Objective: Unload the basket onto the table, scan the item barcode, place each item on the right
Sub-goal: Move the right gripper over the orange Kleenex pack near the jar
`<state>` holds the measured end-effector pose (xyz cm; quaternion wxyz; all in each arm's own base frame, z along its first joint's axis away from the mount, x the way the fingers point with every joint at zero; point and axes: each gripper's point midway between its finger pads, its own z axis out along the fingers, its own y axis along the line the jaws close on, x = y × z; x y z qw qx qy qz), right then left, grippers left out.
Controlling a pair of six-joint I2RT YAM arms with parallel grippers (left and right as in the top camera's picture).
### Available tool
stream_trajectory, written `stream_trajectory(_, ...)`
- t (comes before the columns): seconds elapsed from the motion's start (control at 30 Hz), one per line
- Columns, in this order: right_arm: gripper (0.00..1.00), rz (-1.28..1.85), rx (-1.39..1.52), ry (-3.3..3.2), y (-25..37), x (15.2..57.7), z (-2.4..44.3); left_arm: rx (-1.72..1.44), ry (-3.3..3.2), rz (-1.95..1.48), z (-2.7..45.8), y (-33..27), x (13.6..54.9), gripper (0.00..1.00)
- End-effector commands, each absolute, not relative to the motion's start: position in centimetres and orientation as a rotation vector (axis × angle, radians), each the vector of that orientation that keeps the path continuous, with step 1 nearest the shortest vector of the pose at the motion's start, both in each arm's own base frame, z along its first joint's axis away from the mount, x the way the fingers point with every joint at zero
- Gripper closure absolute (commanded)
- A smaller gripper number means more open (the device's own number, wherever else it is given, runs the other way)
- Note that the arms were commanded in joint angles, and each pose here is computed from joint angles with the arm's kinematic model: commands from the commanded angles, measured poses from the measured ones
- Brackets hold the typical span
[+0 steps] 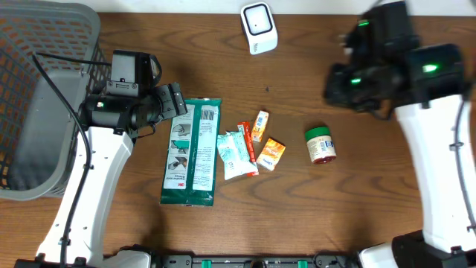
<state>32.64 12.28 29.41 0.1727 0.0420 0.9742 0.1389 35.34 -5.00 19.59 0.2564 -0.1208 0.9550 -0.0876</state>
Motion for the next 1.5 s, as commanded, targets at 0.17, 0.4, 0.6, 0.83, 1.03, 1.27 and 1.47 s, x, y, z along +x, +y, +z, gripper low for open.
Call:
stream_trajectory(0.17, 0.52, 0.113, 0.016, 2.838, 20.3, 32.5, 23.5, -0.323, 2.597, -0.224, 19.4, -4.8, 35.4, 0.12)
stream_trajectory(0.4, 0.48, 0.007, -0.101, 2.956, 24.7, 33.3, 16.0, -0.323, 2.597, -0.224, 19.4, -4.8, 35.4, 0.12)
stream_trajectory(0.6, 0.39, -0.088, -0.036, 3.040, 24.5, 34.4, 11.1, -0.323, 2.597, -0.224, 19.4, -4.8, 35.4, 0.12)
stream_trajectory(0.83, 0.30, -0.137, -0.016, 3.062, 24.3, 35.5, 8.1, -0.323, 2.597, -0.224, 19.4, -4.8, 35.4, 0.12)
stream_trajectory(1.03, 0.35, -0.157, 0.042, 3.056, 24.2, 36.1, 7.0, -0.323, 2.597, -0.224, 19.4, -4.8, 35.4, 0.12)
stream_trajectory(1.27, 0.39, -0.218, 0.102, 3.043, 22.9, 36.2, 5.9, -0.323, 2.597, -0.224, 19.4, -4.8, 35.4, 0.12)
stream_trajectory(1.47, 0.41, -0.205, 0.174, 3.056, 22.3, 36.2, 4.5, -0.323, 2.597, -0.224, 19.4, -4.8, 35.4, 0.12)
